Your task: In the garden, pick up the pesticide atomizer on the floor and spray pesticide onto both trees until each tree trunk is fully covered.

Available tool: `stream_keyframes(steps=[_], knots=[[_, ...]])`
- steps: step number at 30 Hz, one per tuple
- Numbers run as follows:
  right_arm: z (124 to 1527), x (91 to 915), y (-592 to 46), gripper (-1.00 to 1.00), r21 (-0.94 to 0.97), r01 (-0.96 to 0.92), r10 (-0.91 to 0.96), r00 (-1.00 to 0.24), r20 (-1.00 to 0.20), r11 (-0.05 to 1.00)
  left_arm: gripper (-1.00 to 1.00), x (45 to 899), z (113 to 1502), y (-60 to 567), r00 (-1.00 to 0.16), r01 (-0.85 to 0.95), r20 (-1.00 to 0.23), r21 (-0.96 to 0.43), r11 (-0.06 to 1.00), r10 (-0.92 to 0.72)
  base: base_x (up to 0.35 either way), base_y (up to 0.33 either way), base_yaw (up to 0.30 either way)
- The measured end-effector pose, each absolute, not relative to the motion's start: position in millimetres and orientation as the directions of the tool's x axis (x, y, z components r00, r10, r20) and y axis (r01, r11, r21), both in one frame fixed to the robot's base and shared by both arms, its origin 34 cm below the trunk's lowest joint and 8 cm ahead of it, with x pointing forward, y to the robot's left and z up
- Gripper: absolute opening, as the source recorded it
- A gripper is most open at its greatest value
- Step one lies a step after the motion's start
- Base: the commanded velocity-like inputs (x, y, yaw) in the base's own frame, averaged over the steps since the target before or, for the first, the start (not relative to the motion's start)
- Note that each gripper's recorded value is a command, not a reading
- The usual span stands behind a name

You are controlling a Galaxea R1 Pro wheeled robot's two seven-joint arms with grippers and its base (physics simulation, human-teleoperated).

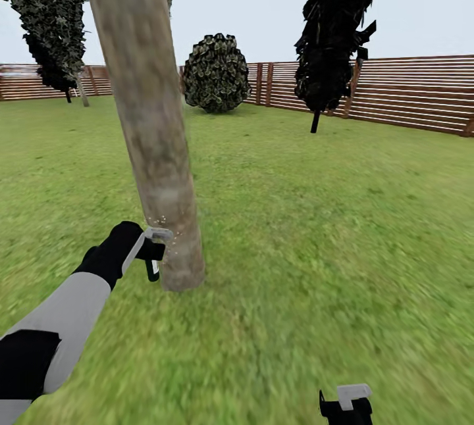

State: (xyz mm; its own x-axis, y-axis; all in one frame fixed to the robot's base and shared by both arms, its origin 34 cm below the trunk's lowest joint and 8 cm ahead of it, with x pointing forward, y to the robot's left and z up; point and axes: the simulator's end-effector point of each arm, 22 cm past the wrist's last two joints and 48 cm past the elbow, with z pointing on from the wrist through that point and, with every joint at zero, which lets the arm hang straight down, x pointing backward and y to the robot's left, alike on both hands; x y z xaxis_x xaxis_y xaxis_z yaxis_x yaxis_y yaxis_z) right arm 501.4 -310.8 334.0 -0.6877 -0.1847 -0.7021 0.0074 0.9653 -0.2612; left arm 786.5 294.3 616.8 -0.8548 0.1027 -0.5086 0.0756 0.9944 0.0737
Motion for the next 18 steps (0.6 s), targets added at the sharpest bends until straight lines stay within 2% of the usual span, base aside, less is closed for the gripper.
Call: stream_keyframes(steps=[12, 18], knots=[[333.9, 501.3, -310.6, 1.00, -0.260, 0.007, -0.184, -0.688, -0.702, 0.966, -1.00, 786.5, 616.7, 305.3, -0.854, 0.064, -0.511, 0.085, 0.994, 0.098, 0.000, -0.274, 0.002], [333.9, 501.4, -310.4, 1.00, -0.260, 0.007, -0.184, -0.688, -0.702, 0.966, -1.00, 781.0, 613.5, 341.0, -0.863, 0.027, -0.499, 0.114, 0.993, 0.081, 0.010, -0.275, 0.220]])
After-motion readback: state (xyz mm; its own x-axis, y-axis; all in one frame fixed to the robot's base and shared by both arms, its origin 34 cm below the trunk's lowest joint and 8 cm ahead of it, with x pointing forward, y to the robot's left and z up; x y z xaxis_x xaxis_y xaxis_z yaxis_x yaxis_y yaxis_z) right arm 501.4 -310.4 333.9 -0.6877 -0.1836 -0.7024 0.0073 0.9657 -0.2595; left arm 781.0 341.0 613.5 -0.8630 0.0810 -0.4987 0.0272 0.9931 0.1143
